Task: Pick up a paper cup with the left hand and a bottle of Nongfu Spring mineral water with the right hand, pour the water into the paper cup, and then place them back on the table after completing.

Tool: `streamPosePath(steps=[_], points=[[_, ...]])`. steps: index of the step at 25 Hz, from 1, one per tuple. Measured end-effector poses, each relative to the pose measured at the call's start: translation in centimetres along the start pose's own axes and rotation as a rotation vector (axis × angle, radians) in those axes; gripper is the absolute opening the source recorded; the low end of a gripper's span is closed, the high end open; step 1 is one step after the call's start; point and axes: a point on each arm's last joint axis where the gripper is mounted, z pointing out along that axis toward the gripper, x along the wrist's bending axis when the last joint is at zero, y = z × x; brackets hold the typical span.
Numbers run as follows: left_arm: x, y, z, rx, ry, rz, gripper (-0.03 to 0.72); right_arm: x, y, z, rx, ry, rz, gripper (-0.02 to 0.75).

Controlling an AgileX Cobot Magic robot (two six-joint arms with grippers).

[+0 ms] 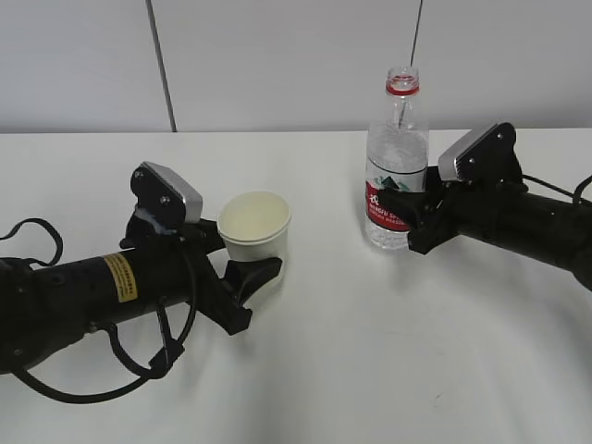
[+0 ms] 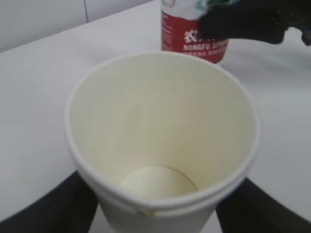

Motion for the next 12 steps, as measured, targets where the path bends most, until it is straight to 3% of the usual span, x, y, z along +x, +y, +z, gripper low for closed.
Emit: streamPosePath(steps=[12], points=[[-1.7,0.1,0.5,0.003,-0.058,0.02,0.449,-0.1,4.0,-1.8,0.022,0.042,-0.245,0.386]])
